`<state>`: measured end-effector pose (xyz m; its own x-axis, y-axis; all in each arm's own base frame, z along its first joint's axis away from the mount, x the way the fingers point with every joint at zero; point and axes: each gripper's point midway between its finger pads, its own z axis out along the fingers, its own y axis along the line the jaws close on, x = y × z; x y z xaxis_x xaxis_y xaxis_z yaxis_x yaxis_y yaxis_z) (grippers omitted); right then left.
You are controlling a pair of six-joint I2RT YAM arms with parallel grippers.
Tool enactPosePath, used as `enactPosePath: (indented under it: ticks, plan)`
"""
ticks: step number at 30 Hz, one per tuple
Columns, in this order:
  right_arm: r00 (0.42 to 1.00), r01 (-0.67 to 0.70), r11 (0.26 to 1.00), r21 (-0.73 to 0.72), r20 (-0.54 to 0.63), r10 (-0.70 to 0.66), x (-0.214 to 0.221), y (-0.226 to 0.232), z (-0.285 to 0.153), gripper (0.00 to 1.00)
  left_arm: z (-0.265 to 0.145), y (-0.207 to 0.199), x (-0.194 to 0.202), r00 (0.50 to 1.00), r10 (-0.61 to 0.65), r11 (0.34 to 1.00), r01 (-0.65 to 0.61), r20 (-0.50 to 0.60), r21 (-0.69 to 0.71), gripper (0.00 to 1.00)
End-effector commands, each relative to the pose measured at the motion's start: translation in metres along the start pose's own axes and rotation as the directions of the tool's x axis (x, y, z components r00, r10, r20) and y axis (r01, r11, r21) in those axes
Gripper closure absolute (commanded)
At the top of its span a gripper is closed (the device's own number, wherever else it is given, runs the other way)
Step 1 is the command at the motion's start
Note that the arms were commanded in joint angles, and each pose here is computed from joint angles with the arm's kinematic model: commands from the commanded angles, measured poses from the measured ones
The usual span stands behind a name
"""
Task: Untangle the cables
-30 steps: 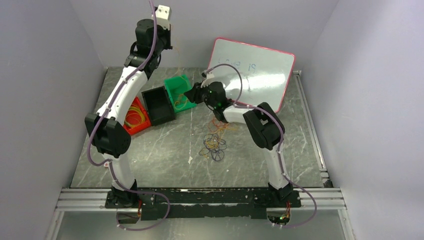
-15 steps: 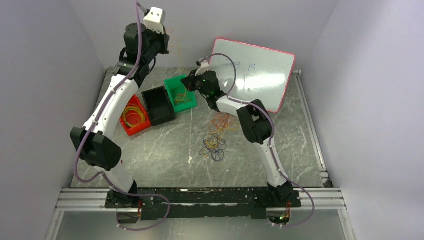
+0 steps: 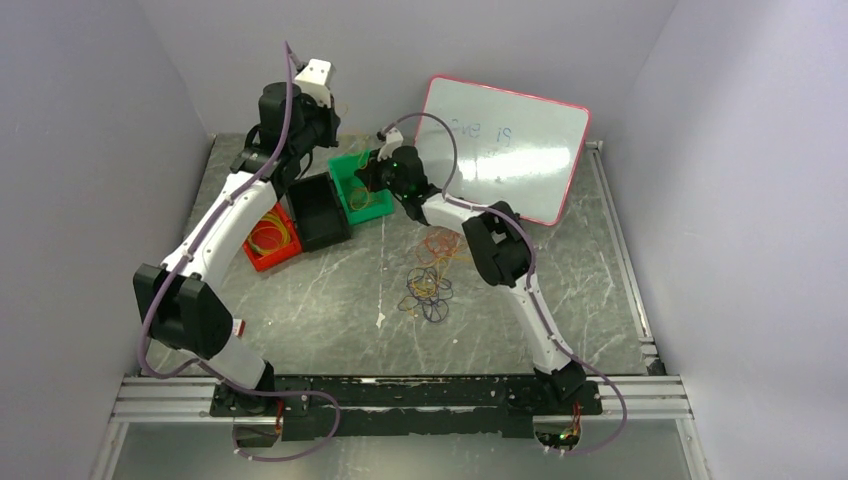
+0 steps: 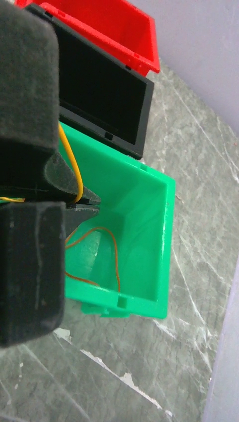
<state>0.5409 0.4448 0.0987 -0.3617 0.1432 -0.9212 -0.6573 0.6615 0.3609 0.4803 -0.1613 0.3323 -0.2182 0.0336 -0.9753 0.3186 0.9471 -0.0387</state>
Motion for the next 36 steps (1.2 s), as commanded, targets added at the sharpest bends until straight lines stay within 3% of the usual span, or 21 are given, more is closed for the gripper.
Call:
enactPosePath:
  ticks: [1,8,12,16,20,22,31,36]
  plan:
    - [0.993,0.098,0.994,0.05,-0.078,-0.093,0.035,-0.007,0.004,1.0,-0.012,0.011,-0.004,1.0,-0.012,0.999,0.013,0.02,-0.049,0.93]
    - [0.956,0.277,0.957,0.091,-0.125,-0.265,0.046,-0.004,0.007,0.97,-0.016,0.03,0.008,1.0,-0.016,0.987,0.016,0.001,-0.158,0.93]
    - [0.949,0.296,0.949,0.109,-0.146,-0.279,0.051,-0.003,0.008,0.95,-0.014,0.037,0.011,1.0,-0.026,0.982,0.026,-0.001,-0.188,0.93]
    - [0.948,0.291,0.951,0.101,-0.162,-0.272,0.055,-0.002,0.003,0.83,-0.008,0.039,0.016,0.999,-0.034,0.98,0.029,-0.022,-0.195,0.93]
    - [0.952,0.292,0.954,0.068,-0.116,-0.283,0.041,0.011,-0.008,0.63,-0.006,0.041,0.019,0.999,-0.035,0.979,0.029,-0.026,-0.2,0.93]
    - [0.952,0.297,0.953,0.05,-0.092,-0.292,0.027,0.019,-0.012,0.59,-0.005,0.043,0.021,0.999,-0.041,0.978,0.035,-0.027,-0.204,0.93]
    - [0.956,0.292,0.956,-0.004,0.023,-0.292,-0.025,0.052,-0.031,0.52,-0.004,0.048,0.022,0.998,-0.05,0.977,0.043,-0.027,-0.211,0.93]
    - [0.955,0.293,0.955,0.034,0.03,-0.294,-0.042,0.053,-0.045,0.49,0.0,0.047,0.018,0.998,-0.051,0.98,0.046,-0.021,-0.196,0.93]
